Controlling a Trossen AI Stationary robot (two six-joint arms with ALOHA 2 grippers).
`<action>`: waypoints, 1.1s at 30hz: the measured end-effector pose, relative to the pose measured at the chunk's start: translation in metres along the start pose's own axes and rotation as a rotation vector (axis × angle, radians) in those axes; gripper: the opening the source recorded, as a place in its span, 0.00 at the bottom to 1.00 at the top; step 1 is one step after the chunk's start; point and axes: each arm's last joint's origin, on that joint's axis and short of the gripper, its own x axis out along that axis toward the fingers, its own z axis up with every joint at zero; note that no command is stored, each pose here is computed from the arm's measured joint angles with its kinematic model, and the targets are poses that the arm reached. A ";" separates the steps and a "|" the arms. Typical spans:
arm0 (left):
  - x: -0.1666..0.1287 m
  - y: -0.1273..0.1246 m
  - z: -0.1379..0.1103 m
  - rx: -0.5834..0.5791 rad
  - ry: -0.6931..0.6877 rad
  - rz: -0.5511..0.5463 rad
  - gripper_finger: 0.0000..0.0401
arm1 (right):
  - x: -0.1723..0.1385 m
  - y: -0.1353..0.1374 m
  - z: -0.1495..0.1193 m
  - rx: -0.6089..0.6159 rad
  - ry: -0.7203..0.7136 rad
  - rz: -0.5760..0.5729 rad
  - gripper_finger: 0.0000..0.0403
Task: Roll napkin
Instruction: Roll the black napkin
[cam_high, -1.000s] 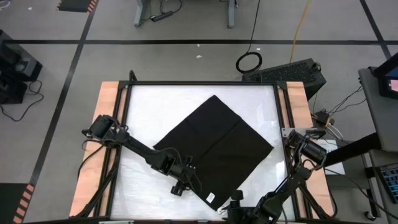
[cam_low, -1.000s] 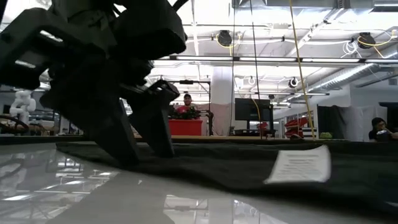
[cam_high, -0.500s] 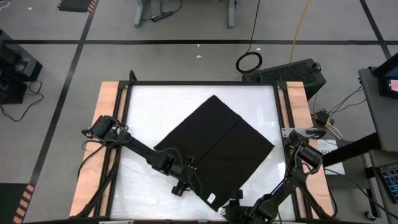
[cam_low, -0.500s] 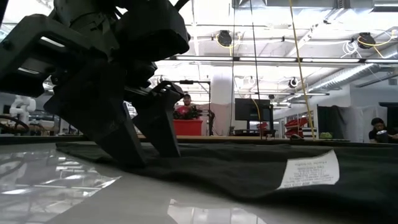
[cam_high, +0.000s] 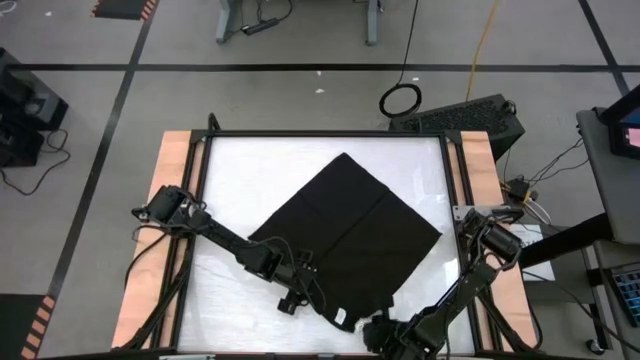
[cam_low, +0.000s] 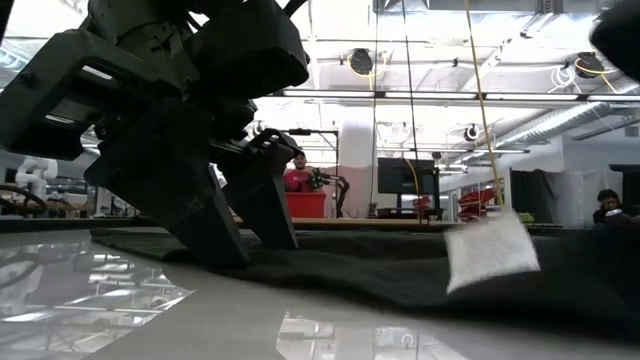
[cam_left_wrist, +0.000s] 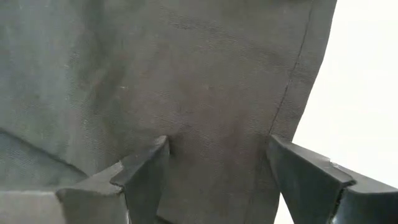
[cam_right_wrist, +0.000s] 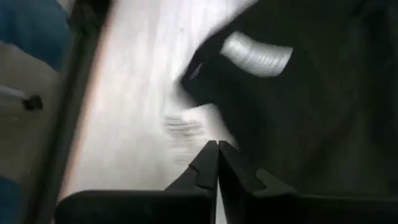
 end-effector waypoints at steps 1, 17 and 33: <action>0.000 0.001 0.000 -0.002 0.000 0.001 0.69 | -0.004 -0.002 0.005 -0.002 -0.007 -0.002 0.00; 0.001 0.007 0.002 -0.043 -0.020 0.025 0.69 | -0.012 0.011 0.014 0.250 0.037 0.247 0.25; 0.006 0.012 0.002 -0.092 -0.049 0.103 0.69 | 0.026 0.019 0.006 0.437 0.030 0.168 0.60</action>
